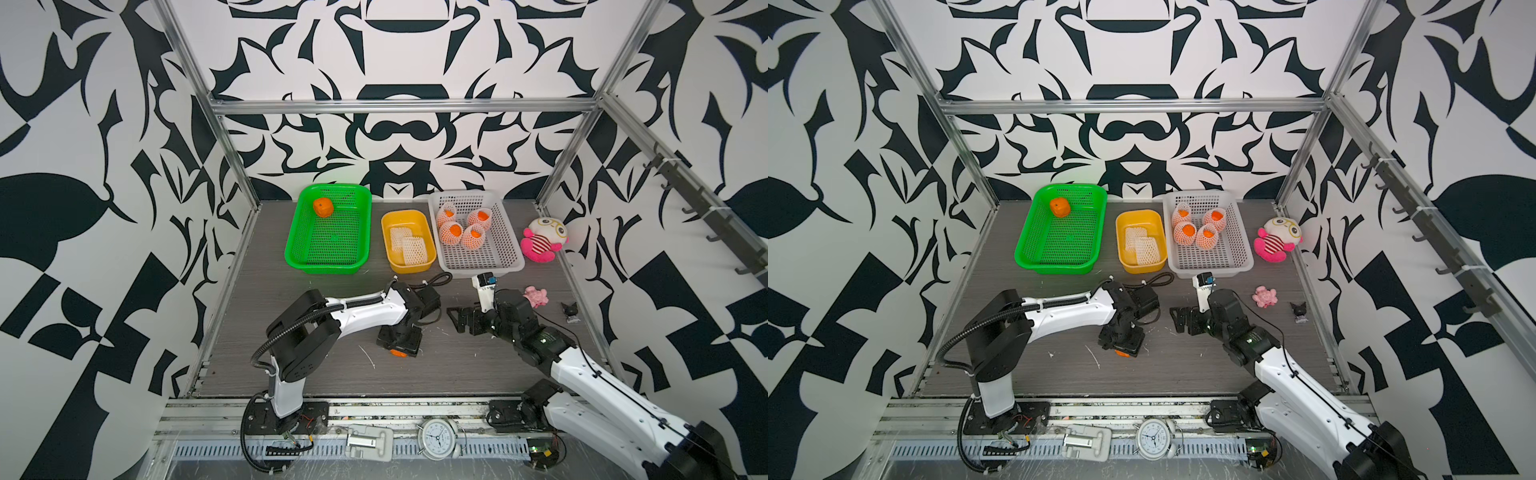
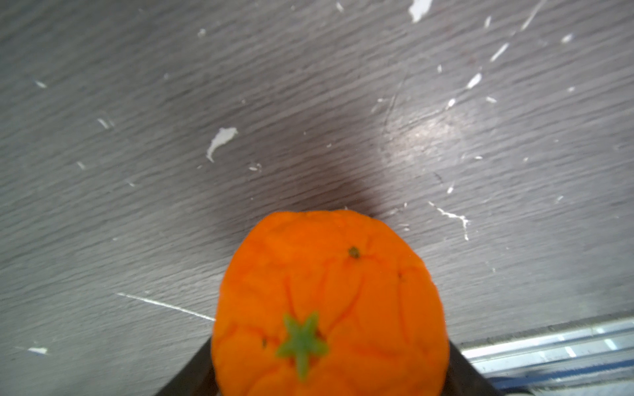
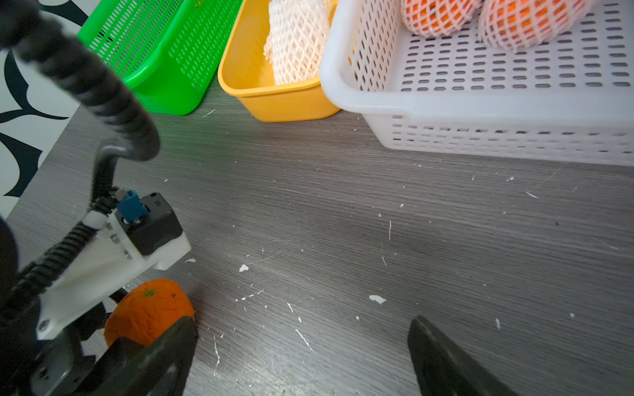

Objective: Remove foam nets from oranges
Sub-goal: Pick up the orange from the center of the board, then place the orange in the basket.

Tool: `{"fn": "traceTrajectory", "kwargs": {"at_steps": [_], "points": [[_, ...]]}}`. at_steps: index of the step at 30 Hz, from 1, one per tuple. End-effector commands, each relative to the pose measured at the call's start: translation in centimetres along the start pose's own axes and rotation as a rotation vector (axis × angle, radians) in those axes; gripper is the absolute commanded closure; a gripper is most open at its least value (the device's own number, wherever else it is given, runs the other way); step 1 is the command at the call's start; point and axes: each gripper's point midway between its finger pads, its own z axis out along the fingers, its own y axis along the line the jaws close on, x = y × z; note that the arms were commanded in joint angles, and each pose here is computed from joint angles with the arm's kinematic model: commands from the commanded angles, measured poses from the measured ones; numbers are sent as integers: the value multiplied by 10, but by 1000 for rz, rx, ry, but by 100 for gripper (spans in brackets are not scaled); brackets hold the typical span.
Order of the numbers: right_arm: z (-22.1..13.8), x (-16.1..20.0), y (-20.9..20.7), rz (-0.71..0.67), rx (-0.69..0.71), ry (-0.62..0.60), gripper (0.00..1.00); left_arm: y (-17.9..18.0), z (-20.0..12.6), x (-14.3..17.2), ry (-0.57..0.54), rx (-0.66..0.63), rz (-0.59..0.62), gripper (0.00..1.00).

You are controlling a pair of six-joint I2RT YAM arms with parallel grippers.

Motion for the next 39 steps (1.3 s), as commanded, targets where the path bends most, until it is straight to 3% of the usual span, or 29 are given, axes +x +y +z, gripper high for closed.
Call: {"fn": "traceTrajectory", "kwargs": {"at_steps": [1, 14, 27, 33, 39], "points": [[-4, -14, 7, -15, -20, -46, 1, 5, -10, 7, -10, -2, -6, 38], [-14, -52, 28, -102, -81, -157, 1, 20, -70, -19, -145, 122, -54, 42], [-4, -81, 52, -180, -167, -193, 1, 92, -151, -61, -331, 207, -158, 44], [7, -87, 62, -299, -199, -215, 1, 122, -175, -81, -426, 252, -202, 45], [19, -94, 77, -500, -249, -283, 2, 158, -182, -107, -465, 254, -250, 47]]}}
